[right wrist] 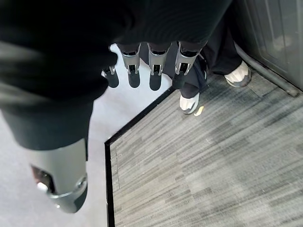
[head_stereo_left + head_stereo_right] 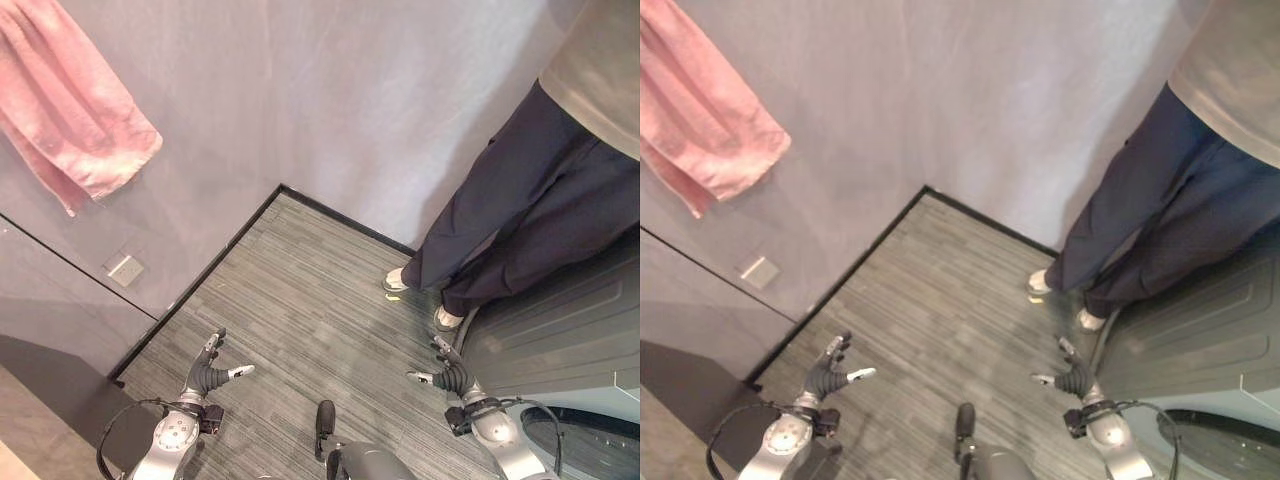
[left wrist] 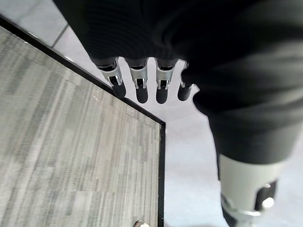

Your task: Put brush and paste in cup on sink, flatten towel.

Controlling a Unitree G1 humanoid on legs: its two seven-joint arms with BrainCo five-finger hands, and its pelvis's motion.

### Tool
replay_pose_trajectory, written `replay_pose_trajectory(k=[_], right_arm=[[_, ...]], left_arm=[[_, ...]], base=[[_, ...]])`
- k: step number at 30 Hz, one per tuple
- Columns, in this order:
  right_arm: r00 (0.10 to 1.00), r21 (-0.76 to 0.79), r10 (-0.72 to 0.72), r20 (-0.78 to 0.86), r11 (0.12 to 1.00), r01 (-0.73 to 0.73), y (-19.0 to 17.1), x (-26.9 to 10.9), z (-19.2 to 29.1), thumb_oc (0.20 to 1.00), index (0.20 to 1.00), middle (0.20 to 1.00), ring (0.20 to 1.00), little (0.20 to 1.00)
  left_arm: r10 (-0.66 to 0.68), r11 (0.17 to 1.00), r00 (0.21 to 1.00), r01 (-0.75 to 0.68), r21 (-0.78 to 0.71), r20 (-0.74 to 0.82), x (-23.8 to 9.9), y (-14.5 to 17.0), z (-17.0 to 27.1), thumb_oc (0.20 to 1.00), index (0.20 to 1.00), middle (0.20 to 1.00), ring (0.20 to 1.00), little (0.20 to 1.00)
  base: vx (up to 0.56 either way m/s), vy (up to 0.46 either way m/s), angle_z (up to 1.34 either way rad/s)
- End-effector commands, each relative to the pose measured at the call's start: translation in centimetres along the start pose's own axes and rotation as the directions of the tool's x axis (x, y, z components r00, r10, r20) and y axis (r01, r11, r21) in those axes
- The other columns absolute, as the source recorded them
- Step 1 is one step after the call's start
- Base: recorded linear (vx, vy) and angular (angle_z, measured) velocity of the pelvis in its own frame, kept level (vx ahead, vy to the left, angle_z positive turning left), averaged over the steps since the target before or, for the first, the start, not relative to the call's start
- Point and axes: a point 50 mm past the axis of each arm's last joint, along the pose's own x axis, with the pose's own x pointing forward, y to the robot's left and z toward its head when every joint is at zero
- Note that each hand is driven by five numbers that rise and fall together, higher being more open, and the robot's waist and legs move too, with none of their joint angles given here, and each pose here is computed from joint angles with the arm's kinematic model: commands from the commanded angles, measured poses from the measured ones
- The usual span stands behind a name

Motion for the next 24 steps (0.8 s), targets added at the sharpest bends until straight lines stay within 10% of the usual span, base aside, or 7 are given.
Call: replay_pose_trajectory(k=[1, 24], right_arm=[[0.991, -0.009, -0.026, 0.134, 1.000, 0.027, -0.9, -0.5, 2.0, 1.000, 1.000, 1.000, 1.000, 1.000], [0.993, 0.037, 0.000, 0.120, 0.999, -0.004, 0.9, -1.3, 1.8, 1.000, 1.000, 1.000, 1.000, 1.000]], left_arm=[[-0.024, 0.996, 0.993, 0.014, 0.086, 0.111, 0.5, 0.5, 2.0, 1.000, 1.000, 1.000, 1.000, 1.000], [-0.047, 0.992, 0.988, 0.028, 0.126, 0.148, 0.4, 1.1, 3.0, 1.000, 1.000, 1.000, 1.000, 1.000]], base=[[0.03, -0.091, 0.18], [0.16, 0.121, 0.10]])
